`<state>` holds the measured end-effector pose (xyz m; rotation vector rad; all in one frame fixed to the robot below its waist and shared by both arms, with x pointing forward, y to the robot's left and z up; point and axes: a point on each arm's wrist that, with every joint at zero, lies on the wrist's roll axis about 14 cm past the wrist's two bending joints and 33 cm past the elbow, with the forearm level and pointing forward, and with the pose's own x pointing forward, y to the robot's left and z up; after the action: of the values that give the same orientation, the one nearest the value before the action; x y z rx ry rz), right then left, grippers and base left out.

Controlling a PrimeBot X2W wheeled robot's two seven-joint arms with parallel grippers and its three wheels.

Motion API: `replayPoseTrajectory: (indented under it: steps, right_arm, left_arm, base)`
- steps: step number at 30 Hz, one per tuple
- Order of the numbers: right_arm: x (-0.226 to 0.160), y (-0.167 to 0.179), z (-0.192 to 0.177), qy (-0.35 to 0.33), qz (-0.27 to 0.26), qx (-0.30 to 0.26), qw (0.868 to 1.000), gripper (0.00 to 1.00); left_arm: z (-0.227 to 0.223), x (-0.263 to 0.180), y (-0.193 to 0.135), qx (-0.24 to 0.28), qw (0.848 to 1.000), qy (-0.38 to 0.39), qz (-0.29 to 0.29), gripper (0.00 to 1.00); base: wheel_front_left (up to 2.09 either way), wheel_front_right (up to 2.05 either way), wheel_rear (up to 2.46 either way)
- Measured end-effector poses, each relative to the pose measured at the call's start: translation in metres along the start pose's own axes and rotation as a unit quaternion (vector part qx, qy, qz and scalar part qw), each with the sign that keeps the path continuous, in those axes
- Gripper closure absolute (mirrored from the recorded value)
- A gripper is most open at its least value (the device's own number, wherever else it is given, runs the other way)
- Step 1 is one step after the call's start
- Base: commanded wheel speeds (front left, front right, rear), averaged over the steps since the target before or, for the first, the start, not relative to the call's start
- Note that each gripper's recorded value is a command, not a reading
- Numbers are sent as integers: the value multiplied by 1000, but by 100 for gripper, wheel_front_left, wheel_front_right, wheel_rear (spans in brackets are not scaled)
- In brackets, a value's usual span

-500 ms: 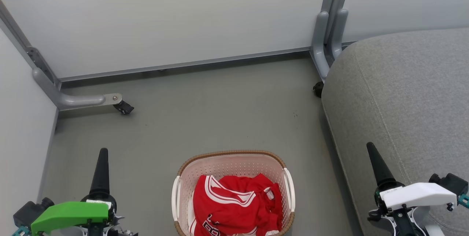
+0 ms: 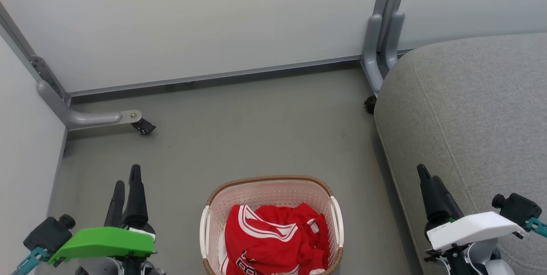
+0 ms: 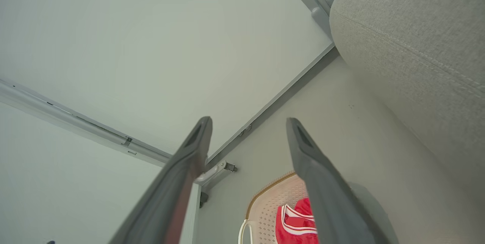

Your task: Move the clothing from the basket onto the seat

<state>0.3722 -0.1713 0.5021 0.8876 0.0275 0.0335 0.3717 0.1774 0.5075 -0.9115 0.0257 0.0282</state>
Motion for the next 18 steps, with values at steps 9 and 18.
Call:
replayPoseTrajectory:
  steps: [9, 18]
  right_arm:
    - [-1, 13, -1, -3, 22, -69, 997, 0]
    - [-3, 21, -2, -9, 37, -129, 991, 0]
  left_arm:
    - [-6, -6, 3, 59, 998, 2, 8, 0]
    - [-8, -9, -1, 119, 993, -5, 3, 0]
  base:
    - [0, 0, 0]
    - [0, 0, 0]
